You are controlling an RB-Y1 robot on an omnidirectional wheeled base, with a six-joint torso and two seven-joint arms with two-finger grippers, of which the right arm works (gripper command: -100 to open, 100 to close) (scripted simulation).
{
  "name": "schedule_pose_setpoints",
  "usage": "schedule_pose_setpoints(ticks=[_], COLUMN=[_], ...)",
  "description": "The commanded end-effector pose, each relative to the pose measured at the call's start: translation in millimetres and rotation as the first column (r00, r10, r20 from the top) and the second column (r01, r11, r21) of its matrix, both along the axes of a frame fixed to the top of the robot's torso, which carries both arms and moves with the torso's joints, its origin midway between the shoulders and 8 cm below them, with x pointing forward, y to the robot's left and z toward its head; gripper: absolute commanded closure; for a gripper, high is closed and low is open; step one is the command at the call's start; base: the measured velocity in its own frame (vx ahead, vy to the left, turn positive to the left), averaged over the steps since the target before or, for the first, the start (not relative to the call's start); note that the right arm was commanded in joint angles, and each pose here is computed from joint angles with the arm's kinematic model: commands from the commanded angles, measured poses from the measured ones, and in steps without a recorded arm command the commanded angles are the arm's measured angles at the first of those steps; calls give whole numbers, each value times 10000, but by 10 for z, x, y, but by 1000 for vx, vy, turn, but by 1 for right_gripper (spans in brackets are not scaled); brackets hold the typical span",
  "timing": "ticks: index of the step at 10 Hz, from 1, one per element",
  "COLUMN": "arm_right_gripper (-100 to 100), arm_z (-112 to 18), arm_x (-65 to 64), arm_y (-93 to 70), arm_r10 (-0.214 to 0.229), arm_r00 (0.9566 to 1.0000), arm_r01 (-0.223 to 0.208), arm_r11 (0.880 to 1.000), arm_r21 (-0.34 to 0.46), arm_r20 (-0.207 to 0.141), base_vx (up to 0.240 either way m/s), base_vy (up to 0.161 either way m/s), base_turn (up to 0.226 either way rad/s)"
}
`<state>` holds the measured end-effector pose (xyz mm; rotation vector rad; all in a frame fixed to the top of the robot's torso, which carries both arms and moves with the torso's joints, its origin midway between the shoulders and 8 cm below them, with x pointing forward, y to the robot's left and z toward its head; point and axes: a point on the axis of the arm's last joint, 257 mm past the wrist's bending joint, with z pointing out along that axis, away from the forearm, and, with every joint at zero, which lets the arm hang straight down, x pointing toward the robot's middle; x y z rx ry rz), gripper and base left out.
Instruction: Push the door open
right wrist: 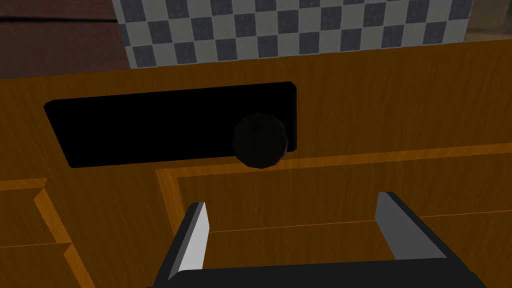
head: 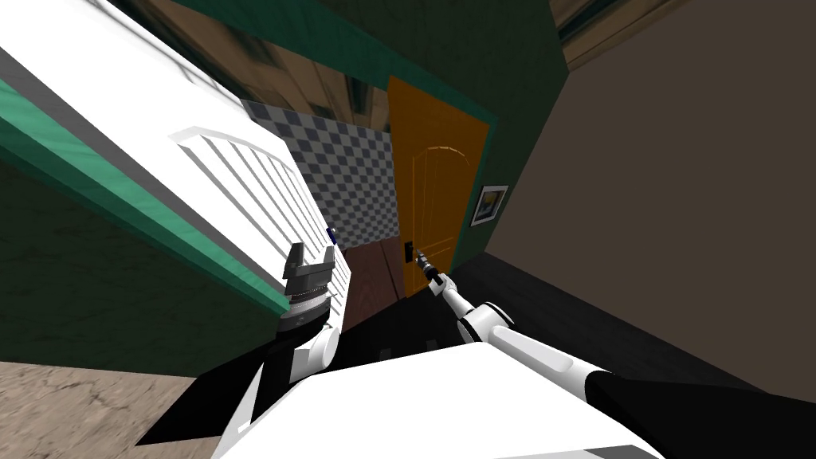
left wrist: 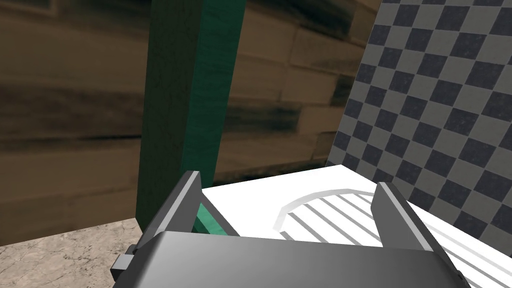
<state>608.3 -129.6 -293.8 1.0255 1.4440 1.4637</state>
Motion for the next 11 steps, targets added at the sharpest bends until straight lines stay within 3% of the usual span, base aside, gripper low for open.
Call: schedule_pose_setpoints(ticks=[1, 6, 7, 11], arm_right_gripper=[-100, -100, 100, 100], arm_z=[-6, -20, -20, -20], arm_x=[0, 0, 0, 0], arm_y=[-13, -40, -40, -40], arm_r10=[-46, -142, -142, -142], arm_r00=[10000, 9999, 9999, 9999], arm_r01=[46, 142, 142, 142], arm_r11=[10000, 9999, 9999, 9999], arm_r21=[1, 10, 10, 10], arm_r20=[0, -11, -11, -11], base_vx=[213, 177, -9, -8], base_vy=[67, 50, -1, -3], base_turn=[28, 23, -6, 6])
